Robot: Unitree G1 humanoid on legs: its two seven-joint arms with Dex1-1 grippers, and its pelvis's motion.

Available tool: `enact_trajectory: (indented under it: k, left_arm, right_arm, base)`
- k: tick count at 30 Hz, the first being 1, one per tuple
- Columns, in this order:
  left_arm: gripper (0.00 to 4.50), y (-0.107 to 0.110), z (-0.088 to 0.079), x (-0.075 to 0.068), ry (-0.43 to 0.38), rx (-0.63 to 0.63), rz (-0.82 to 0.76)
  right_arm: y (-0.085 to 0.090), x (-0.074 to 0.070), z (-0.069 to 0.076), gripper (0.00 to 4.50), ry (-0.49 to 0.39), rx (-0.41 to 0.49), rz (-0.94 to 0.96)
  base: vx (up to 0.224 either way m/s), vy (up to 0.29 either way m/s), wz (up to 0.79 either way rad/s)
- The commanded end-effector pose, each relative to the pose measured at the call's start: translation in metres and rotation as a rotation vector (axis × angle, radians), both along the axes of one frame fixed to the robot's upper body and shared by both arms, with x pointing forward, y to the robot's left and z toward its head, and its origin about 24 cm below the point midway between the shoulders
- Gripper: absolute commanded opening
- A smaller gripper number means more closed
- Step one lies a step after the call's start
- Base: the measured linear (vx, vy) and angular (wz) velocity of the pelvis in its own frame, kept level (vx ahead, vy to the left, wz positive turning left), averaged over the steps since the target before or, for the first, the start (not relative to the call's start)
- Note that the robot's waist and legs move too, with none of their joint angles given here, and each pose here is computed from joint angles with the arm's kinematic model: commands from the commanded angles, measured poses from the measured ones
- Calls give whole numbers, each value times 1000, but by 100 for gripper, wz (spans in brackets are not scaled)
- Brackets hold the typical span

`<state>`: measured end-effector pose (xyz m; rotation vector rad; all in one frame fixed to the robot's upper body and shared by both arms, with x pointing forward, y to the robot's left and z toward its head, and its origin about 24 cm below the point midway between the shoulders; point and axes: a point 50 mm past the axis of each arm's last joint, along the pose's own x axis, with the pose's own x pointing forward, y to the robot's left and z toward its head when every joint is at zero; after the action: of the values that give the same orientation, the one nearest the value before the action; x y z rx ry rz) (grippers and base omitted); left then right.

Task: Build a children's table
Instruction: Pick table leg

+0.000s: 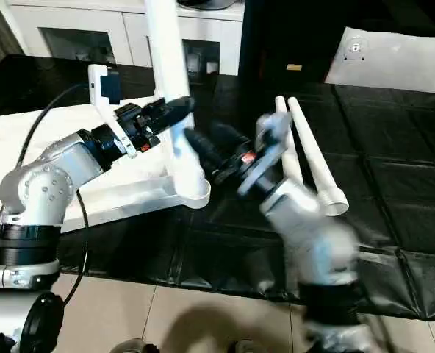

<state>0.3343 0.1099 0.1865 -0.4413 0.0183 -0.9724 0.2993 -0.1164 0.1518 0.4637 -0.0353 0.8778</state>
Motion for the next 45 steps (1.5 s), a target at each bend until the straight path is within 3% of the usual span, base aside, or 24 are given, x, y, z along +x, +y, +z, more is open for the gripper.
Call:
enact_trajectory:
  k: [1, 3, 8, 14, 22, 33, 45]
  left_arm:
    - [188, 1, 11, -2, -27, -31, -49]
    - [188, 0, 15, -5, -42, -41, -113]
    - [188, -4, 20, -14, -88, -18, -277]
    - [188, -12, 23, -25, -157, 36, -469]
    - [188, -19, 25, -29, -197, 59, -586]
    - [188, -26, 26, -32, -220, 73, -671]
    - [187, -34, 25, -32, -223, 78, -692]
  right_arm:
    - [-3, -1, 6, 405, 10, 3, 37]
    - [-8, -2, 6, 409, 13, -78, 106]
    - [-13, -9, 9, 409, 10, -138, 256]
    - [-13, -19, 12, 409, 14, -180, 479]
    - [-10, -23, 9, 409, 23, -231, 614]
    - [-6, -22, 4, 304, 12, -289, 676]
    - [0, -23, 1, 210, 8, -271, 710]
  base:
    - [0, 0, 0]
    - [0, 0, 0]
    - [0, 0, 0]
    - [0, 0, 0]
    - [0, 0, 0]
    - [0, 0, 0]
    - [0, 0, 0]
